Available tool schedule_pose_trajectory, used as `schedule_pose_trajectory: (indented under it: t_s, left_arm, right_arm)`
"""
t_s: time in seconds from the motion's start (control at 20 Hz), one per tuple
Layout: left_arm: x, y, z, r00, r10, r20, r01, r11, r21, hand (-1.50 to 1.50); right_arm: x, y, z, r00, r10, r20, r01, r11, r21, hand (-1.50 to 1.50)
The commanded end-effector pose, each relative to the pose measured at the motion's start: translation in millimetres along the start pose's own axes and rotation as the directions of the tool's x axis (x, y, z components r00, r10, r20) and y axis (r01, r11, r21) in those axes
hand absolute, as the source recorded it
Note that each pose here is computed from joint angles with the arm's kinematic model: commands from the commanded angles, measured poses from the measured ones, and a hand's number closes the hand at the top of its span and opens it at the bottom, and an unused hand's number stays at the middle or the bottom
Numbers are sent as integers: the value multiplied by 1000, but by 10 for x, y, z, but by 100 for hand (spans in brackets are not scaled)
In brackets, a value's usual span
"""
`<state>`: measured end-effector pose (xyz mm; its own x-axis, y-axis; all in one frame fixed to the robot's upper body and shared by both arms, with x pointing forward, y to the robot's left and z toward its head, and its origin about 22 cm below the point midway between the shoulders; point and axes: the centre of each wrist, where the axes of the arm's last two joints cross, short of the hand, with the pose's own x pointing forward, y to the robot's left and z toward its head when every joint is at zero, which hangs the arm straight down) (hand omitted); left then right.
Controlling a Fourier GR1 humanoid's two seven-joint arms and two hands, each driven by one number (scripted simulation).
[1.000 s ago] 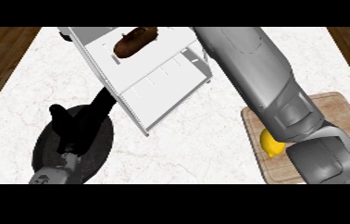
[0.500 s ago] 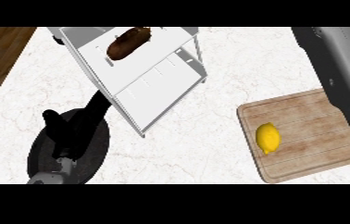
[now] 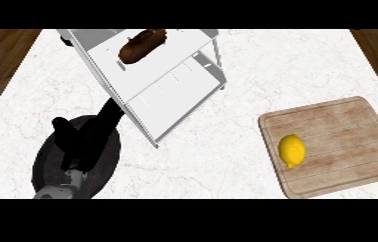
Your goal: Pick the sweet potato from the cutting board and place it in the tiered basket
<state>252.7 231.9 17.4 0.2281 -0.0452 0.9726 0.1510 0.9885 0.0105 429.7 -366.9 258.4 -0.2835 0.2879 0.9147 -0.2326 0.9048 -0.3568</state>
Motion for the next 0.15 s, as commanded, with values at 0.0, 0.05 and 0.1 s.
schedule_pose_trajectory:
  t_s: [0.0,0.05,0.1]
  left_arm:
    - [158,-5,-202,998,-6,56,7,1000,-14,0]
    - [158,-6,-156,997,9,78,-7,1000,-27,0]
    - [200,37,-270,998,-2,63,4,999,-32,0]
  right_arm:
    - [-19,-440,344,1000,6,-8,-6,1000,4,-150]
    - [105,-688,464,1000,-4,19,5,999,-32,-150]
    - [-47,-679,531,1000,-4,7,4,1000,-16,-150]
